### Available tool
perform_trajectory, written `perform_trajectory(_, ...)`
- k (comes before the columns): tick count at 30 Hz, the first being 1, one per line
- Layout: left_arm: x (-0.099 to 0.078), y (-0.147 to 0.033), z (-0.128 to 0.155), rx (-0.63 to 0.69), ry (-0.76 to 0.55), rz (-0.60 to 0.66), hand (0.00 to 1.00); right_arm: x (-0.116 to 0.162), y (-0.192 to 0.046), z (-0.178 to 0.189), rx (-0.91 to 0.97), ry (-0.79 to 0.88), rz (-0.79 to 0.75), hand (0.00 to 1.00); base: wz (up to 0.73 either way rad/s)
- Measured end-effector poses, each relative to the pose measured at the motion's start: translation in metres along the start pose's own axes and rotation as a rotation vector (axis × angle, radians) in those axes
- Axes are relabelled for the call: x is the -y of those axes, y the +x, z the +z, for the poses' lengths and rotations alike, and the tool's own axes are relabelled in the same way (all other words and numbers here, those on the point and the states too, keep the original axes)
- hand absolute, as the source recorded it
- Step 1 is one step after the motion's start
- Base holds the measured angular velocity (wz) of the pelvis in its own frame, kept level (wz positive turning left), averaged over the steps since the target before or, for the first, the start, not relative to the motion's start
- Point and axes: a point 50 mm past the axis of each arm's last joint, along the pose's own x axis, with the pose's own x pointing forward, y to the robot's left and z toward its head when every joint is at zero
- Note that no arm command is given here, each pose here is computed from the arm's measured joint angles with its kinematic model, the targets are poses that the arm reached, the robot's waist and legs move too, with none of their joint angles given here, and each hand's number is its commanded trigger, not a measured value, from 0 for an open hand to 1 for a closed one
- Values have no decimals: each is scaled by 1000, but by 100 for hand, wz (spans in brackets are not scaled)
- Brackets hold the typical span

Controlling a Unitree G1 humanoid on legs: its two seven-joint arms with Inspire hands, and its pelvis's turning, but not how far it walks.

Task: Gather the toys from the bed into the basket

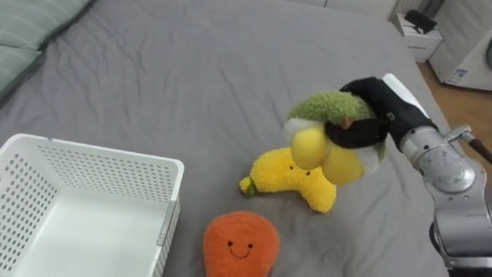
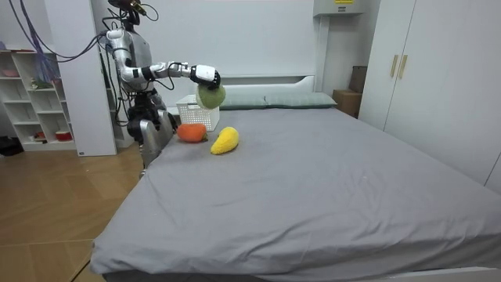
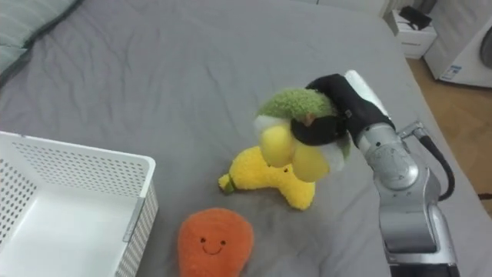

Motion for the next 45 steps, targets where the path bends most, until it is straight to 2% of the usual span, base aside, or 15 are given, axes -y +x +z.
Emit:
perform_trajectory(7,4,0,7,28,6,-12,0,-6,18,43,142,-43,70,100,14)
perform_trajectory(13,5,1,16,48,-8,-26,0,-27,26,55,180,-49,176,100,11)
perform_trajectory(21,5,1,17,47,-3,-28,0,-42,39,79,245,-80,253,100,17)
perform_trajectory(30,5,2,39,93,-6,-33,0,-75,40,103,303,-150,352,100,17)
perform_trajectory(32,5,2,44,104,-10,-35,0,-77,41,110,324,-156,357,58,21)
perform_trajectory(33,6,2,46,107,-11,-35,0,-77,41,116,342,-162,357,0,20)
perform_trajectory(38,5,2,48,102,-17,-31,0,-80,42,125,369,-161,356,0,15)
perform_trajectory(45,4,3,48,96,-19,-25,0,-83,48,116,326,-112,359,0,10)
